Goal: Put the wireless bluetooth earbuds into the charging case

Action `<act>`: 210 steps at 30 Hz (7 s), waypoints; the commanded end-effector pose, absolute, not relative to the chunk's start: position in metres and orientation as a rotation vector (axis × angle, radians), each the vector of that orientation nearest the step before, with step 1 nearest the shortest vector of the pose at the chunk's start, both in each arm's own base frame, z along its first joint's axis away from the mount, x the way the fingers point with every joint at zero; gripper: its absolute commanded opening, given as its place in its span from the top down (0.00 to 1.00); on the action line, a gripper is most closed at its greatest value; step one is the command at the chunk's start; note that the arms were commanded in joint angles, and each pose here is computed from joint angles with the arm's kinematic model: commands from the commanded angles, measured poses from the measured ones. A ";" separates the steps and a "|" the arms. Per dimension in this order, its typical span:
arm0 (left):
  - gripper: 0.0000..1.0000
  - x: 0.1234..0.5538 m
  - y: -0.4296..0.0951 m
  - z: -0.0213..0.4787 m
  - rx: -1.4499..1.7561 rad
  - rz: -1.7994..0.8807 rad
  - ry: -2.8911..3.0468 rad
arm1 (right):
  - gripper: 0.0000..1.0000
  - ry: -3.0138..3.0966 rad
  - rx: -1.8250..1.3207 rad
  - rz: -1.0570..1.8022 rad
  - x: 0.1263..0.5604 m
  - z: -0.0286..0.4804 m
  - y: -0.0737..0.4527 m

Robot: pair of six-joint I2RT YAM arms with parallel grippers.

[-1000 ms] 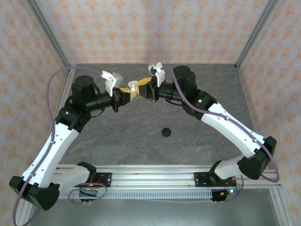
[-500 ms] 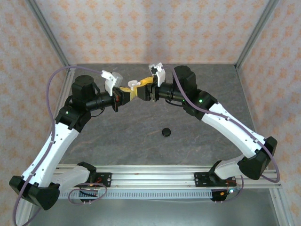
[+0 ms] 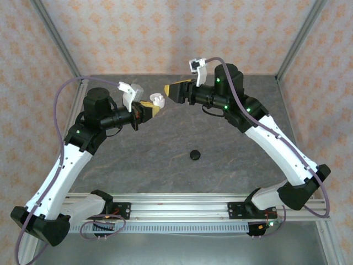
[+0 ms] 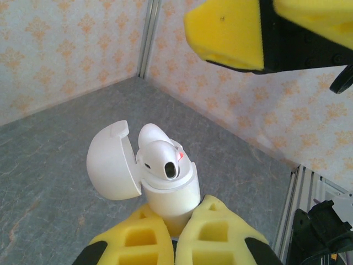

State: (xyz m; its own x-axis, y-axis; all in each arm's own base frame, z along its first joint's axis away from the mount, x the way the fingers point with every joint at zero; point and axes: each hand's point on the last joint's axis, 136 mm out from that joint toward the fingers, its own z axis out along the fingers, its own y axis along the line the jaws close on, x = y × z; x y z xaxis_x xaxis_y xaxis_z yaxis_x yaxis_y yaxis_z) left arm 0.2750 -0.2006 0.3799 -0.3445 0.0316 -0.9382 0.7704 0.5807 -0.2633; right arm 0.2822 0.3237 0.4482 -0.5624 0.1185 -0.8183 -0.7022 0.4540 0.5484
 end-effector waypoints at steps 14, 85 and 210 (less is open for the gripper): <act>1.00 0.245 -0.203 0.418 0.735 -0.933 1.607 | 0.43 1.956 -0.290 1.561 0.293 0.444 0.338; 1.00 0.258 -0.200 0.375 0.705 -0.901 1.759 | 0.60 2.112 -0.363 1.214 0.292 0.413 0.300; 0.00 0.324 0.051 0.123 -0.270 0.204 1.932 | 0.01 1.736 0.479 -0.271 0.358 0.123 -0.056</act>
